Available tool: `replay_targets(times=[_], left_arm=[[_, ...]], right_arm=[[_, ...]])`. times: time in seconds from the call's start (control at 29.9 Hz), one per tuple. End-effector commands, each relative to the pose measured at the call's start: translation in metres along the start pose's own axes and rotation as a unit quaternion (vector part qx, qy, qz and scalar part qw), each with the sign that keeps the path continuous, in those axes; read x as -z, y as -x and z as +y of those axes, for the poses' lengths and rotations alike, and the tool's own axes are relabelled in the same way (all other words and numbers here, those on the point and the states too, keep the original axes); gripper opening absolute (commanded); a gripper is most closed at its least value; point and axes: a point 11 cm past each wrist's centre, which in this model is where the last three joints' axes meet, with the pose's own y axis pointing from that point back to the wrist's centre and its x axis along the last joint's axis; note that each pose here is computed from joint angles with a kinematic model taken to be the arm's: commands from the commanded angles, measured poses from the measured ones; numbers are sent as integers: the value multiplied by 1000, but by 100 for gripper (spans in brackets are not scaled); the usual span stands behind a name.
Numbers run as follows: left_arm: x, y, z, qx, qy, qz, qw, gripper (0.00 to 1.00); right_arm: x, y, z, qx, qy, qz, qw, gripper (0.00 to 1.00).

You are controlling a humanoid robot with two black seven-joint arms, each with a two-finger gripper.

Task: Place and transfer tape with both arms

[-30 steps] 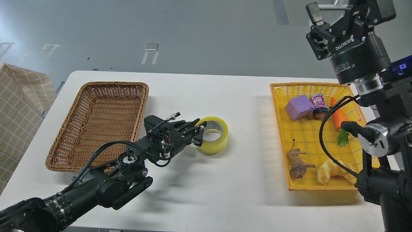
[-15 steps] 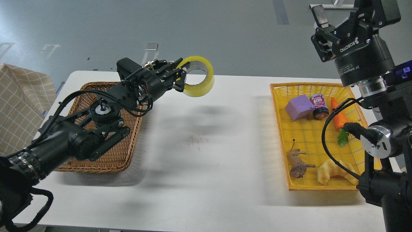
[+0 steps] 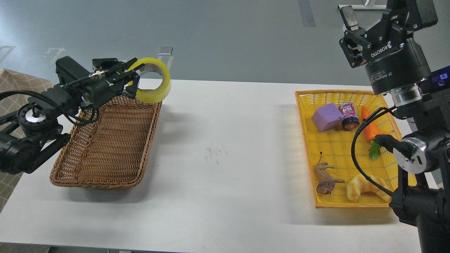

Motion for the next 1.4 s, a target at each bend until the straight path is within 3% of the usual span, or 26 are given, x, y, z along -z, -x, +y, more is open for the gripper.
replay_targets(times=[0.0, 0.57, 0.67, 0.7, 0.74, 0.8, 0.84, 0.97, 1.14, 1.3, 1.37], left_arm=[[5, 21, 18, 16, -2, -3, 1000, 17], [5, 95, 73, 67, -26, 19, 997, 23], [9, 99, 78, 70, -30, 23, 997, 44], [9, 100, 79, 68, -29, 31, 997, 61], [10, 100, 79, 67, -30, 36, 997, 68], [10, 99, 81, 60, -27, 59, 996, 94], [9, 99, 80, 57, -22, 64, 996, 97], [-5, 107, 83, 68, 13, 77, 995, 98], [0, 104, 82, 48, -18, 129, 990, 98], [-4, 56, 47, -58, -38, 221, 973, 98], [-5, 8, 23, -139, -38, 300, 943, 98]], right_arm=[[0, -2, 2, -4, 0, 0, 1000, 100], [1, -8, 4, -14, -2, 3, 1000, 100], [1, -8, 4, -14, -2, 3, 1000, 100], [1, -8, 3, -13, -2, 3, 1000, 100], [1, -8, 3, -13, -2, 3, 1000, 100], [-1, -8, 5, -16, 1, 3, 1000, 100], [-2, -9, 5, -19, 3, 2, 1000, 100], [-3, -10, 6, -22, 5, 3, 1000, 100], [-1, -13, 7, -29, 3, 5, 1000, 100], [-1, -15, 7, -32, 2, 4, 999, 100], [0, -14, 6, -30, 0, 4, 1000, 100]])
